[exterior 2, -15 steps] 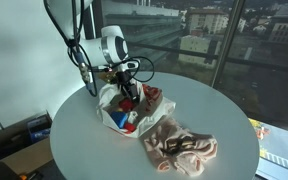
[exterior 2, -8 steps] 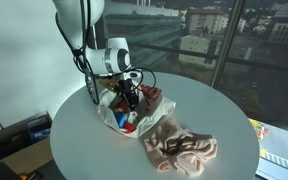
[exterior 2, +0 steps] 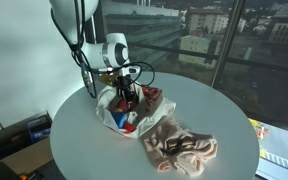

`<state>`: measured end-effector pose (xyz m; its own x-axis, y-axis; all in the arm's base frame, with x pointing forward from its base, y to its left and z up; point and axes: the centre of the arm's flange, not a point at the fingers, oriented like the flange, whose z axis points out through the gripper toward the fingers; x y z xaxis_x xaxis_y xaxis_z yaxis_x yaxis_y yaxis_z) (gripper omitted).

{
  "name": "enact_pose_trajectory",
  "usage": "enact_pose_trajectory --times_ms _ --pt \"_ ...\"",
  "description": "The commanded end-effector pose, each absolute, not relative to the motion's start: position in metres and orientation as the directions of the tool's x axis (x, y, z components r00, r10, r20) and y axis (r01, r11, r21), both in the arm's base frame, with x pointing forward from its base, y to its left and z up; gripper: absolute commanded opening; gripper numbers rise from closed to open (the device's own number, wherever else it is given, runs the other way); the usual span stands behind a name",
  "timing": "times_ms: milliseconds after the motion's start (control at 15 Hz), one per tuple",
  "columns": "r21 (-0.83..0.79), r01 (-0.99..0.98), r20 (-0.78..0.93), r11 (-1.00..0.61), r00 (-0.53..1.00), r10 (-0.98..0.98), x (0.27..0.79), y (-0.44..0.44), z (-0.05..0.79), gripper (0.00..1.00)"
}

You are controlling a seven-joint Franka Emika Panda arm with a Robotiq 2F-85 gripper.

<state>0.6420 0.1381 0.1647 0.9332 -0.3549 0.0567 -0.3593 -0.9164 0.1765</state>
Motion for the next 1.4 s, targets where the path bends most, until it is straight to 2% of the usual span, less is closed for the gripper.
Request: enact_pose_trajectory --times_ms 0,200,667,1000,1333 --pt "0.289 -0.323 0.094 -0.901 0.946 -0.309 0.645 0.149 0.194 0.06" --pt "0.377 -0.285 0.085 -0.881 0.958 -0.274 0.645 0.156 0.215 0.08" --pt "0.627 -0.148 -0.175 -0.765 0.930 -0.323 0.636 0.141 0.276 0.09" --pt "0.780 -0.296 -0.047 -0.552 0.852 -0.522 0.642 0.080 0.318 0.09" --pt "0.794 -0.493 0.162 -0.355 0.734 -0.659 0.639 -0.008 0.317 0.10"
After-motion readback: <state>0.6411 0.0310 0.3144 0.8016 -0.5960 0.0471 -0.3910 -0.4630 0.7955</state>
